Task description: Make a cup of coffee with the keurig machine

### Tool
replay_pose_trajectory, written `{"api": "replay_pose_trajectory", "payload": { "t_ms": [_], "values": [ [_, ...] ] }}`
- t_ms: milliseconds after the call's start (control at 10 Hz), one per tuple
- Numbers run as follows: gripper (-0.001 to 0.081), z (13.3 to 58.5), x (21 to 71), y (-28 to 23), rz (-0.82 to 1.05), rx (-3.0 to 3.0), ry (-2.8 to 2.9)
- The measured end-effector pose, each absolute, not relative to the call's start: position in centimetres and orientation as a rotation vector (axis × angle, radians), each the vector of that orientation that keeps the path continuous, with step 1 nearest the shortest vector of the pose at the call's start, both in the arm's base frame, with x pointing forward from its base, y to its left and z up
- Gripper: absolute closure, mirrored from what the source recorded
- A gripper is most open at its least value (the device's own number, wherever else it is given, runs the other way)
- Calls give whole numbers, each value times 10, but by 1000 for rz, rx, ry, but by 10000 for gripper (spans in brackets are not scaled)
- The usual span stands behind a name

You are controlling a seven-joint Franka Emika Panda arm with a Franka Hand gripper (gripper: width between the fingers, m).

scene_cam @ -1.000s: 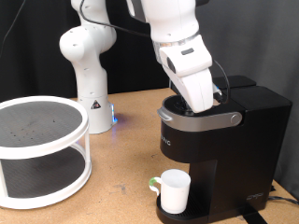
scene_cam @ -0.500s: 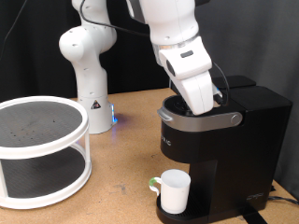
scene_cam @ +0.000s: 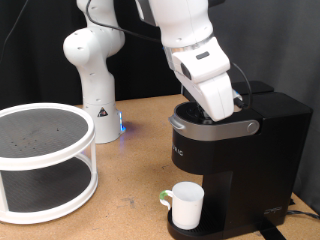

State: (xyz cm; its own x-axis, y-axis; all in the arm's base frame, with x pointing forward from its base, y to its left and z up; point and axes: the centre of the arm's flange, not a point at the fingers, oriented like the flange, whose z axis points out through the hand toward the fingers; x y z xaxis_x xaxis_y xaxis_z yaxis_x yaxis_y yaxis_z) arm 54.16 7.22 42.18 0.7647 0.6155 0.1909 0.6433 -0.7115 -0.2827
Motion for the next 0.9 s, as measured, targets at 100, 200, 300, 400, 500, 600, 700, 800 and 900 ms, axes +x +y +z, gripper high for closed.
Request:
{"api": "replay_pose_trajectory", "payload": {
  "t_ms": [100, 200, 300, 400, 500, 600, 700, 800, 900],
  "values": [
    [806, 422, 543, 73, -183, -2636, -991],
    [806, 423, 542, 72, -226, -2631, -1017],
    [806, 423, 540, 71, -250, -2616, -1040],
    [806, 425, 537, 70, -266, -2595, -1052],
    [806, 430, 534, 69, -287, -2574, -1056],
    [806, 437, 530, 67, -310, -2553, -1054],
    [806, 444, 527, 64, -331, -2536, -1049],
    [806, 451, 521, 62, -316, -2513, -1047],
    [806, 455, 515, 60, -263, -2498, -1038]
  ]
}}
